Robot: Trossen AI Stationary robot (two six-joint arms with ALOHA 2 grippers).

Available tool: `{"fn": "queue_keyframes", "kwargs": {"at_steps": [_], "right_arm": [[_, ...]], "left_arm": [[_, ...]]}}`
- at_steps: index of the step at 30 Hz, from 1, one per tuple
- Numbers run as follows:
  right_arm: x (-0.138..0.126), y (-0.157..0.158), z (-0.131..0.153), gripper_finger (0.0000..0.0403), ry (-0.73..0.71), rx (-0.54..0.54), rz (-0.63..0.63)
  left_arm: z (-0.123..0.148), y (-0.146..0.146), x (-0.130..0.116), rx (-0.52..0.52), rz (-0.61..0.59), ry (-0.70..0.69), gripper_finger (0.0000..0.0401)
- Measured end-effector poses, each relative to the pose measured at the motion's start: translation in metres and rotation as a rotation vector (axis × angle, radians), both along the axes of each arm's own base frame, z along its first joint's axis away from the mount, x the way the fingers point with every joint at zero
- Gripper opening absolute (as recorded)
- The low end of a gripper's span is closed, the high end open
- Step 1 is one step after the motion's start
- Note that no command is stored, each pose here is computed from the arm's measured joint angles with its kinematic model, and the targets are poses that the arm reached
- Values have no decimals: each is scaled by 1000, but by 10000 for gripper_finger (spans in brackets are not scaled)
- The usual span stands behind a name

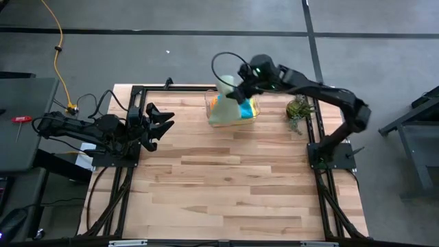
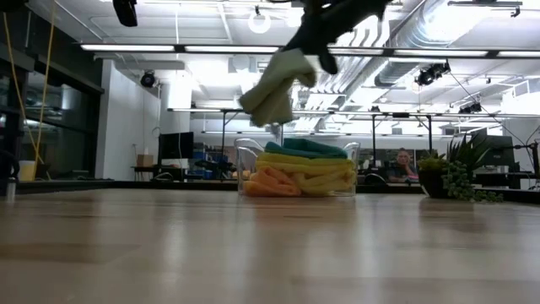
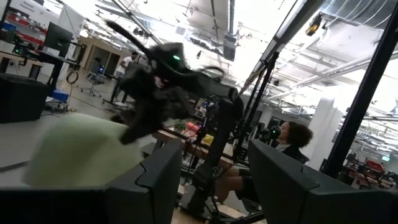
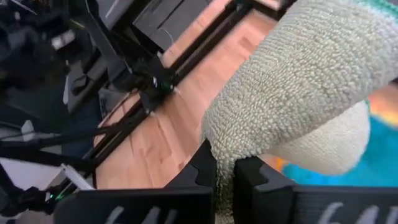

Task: Fold microfiber towels
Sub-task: Put the light green microfiber towel into the transparent bin

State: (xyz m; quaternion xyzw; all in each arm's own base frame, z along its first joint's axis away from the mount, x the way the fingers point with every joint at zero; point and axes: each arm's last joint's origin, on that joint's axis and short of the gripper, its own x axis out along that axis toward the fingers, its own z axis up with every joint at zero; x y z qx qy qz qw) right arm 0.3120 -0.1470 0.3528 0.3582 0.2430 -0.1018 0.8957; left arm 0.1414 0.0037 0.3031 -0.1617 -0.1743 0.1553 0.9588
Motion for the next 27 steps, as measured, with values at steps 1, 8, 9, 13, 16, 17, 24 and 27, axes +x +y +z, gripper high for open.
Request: {"fn": "queue_keyframes", "kwargs": {"at_steps": [1, 8, 9, 13, 16, 17, 24, 27], "right_arm": [[6, -7, 1, 0, -7, -12, 10], [21, -42, -13, 0, 58, -30, -5], [19, -45, -23, 0, 100, -17, -25], [9, -52, -64, 0, 210, 33, -74], [-1, -60, -81, 0, 273, 37, -144], [-4, -63, -85, 0, 288, 37, -171], [-18, -71, -98, 0, 385, 48, -265], [-20, -69, -101, 0, 423, 63, -254]], "left_arm": [[0, 0, 0, 0, 0, 0, 175], [0, 0, 0, 0, 0, 0, 175], [0, 0, 0, 0, 0, 0, 175], [0, 0, 0, 1, 1, 1, 175], [0, 0, 0, 3, 11, 3, 175], [0, 0, 0, 3, 13, 3, 175], [0, 0, 0, 1, 19, 3, 175], [0, 1, 0, -4, 18, 1, 175]]}}
